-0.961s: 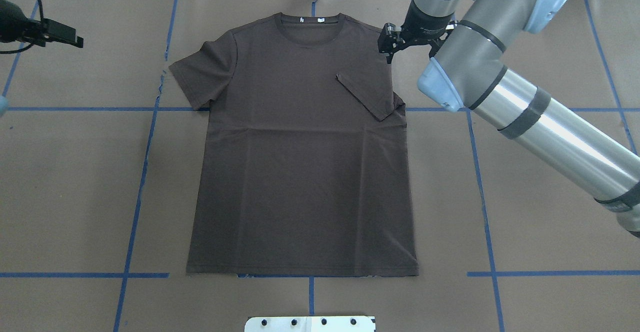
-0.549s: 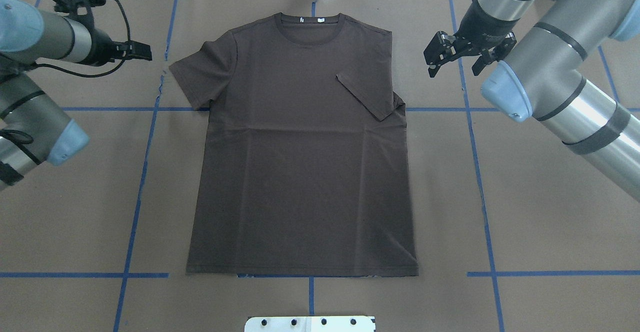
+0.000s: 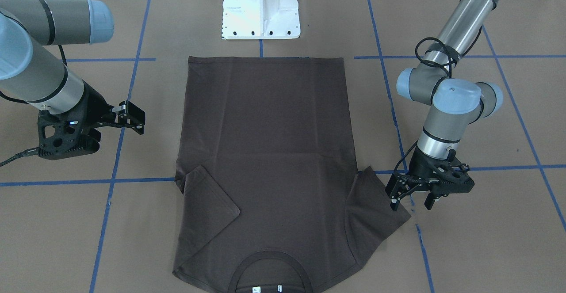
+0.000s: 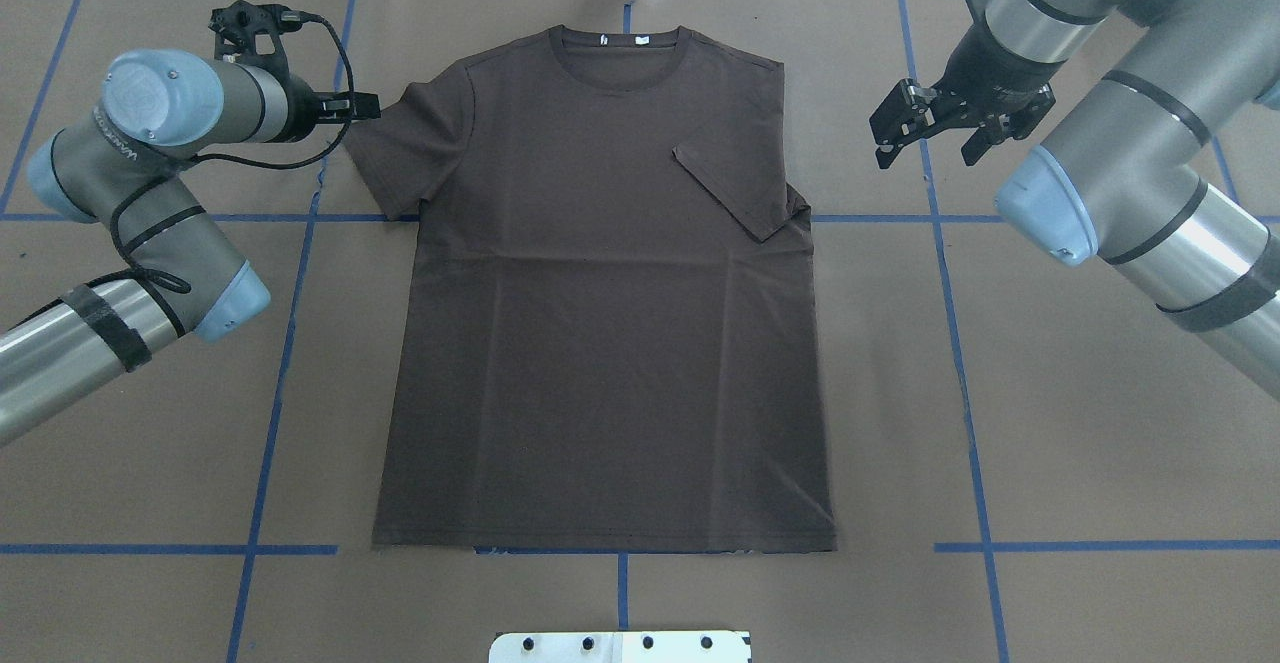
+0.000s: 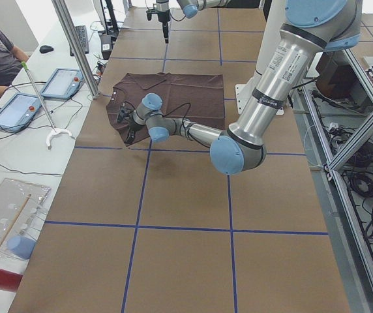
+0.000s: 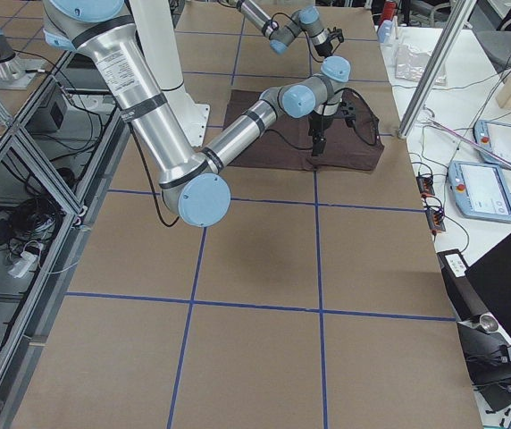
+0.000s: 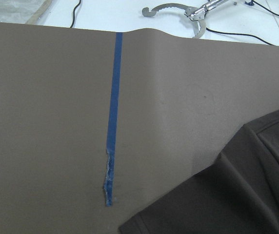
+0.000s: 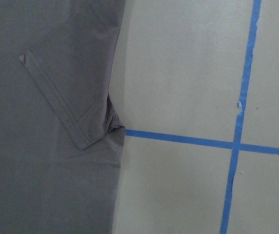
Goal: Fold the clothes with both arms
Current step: 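Raise the right gripper away while the left gripper moves to the other sleeve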
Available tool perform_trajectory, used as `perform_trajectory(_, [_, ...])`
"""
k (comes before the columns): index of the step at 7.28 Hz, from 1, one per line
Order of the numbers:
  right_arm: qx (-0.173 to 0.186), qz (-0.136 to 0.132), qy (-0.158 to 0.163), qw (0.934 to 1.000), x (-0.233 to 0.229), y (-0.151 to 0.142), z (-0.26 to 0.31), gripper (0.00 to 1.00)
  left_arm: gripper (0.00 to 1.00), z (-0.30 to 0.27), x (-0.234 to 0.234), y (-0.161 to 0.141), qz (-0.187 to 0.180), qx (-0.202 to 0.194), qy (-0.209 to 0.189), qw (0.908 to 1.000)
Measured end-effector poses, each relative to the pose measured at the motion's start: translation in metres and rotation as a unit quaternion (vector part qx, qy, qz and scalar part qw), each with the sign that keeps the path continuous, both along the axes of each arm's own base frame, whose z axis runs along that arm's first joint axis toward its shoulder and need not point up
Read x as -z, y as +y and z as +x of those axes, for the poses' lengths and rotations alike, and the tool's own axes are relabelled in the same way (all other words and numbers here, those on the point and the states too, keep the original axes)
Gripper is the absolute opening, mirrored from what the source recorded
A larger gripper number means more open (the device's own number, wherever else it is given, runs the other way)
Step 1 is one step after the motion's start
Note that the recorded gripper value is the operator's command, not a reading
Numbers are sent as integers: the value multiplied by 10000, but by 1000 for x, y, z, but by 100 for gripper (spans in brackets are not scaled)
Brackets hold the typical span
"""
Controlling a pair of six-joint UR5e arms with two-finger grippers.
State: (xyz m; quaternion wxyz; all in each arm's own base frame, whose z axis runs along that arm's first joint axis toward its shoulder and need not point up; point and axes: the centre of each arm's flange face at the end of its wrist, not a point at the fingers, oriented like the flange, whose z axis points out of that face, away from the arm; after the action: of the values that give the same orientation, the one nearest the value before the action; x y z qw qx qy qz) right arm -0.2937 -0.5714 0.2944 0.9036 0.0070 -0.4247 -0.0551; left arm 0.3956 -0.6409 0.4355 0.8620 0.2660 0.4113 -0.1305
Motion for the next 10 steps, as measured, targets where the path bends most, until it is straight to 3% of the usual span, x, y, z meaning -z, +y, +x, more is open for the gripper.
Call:
perform_trajectory(8, [-66, -35, -70, 9999, 6, 1, -3, 100, 86, 32, -24, -8, -80, 40, -302, 9995])
perform_trajectory(10, [-93, -76, -70, 9999, 6, 1, -4, 100, 70, 33, -24, -8, -74, 33, -309, 9995])
